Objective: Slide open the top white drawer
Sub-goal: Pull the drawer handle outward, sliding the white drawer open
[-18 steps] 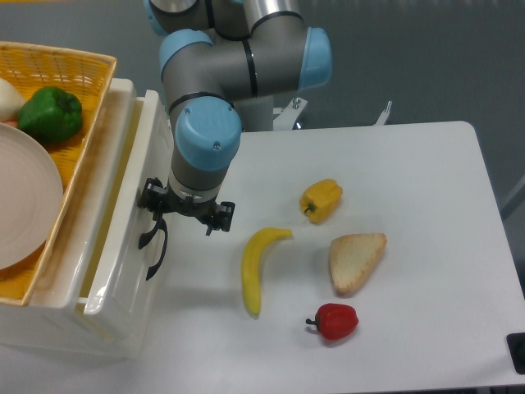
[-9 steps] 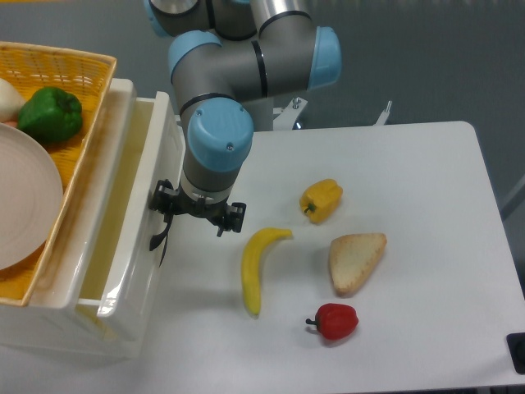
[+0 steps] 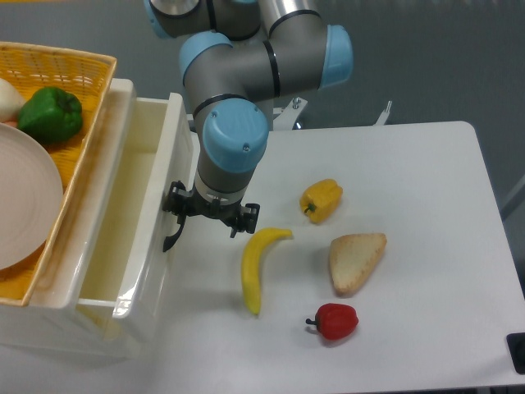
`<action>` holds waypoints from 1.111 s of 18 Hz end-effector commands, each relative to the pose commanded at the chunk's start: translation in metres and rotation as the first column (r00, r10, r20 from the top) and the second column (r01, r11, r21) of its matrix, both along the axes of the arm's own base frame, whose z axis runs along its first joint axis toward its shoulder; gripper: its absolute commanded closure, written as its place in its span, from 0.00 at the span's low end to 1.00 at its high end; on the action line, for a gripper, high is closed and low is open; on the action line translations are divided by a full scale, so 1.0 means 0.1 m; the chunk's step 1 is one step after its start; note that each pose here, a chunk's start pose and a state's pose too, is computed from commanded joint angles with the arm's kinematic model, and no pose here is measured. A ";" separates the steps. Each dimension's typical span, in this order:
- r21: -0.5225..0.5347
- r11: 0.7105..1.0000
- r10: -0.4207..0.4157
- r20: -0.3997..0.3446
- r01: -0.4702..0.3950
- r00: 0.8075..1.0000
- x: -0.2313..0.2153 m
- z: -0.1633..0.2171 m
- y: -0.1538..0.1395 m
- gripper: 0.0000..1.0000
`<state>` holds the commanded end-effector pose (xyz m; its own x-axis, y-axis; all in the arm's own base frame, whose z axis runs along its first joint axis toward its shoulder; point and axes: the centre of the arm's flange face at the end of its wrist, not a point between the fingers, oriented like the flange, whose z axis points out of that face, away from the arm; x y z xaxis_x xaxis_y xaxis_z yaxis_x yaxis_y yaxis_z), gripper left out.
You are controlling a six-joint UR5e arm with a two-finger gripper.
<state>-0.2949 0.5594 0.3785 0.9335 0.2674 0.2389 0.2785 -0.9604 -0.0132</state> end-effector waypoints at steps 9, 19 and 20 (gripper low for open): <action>0.007 1.000 0.007 -0.004 -0.007 1.000 -0.26 -0.02 -0.10 0.00; 0.015 1.000 0.004 -0.005 -0.004 1.000 -0.46 -0.03 -0.23 0.00; 0.016 1.000 0.007 -0.005 -0.007 1.000 -0.49 -0.03 -0.24 0.00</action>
<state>-0.3437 0.5351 0.3756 0.9328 0.2701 0.2386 0.2850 -0.9581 -0.0295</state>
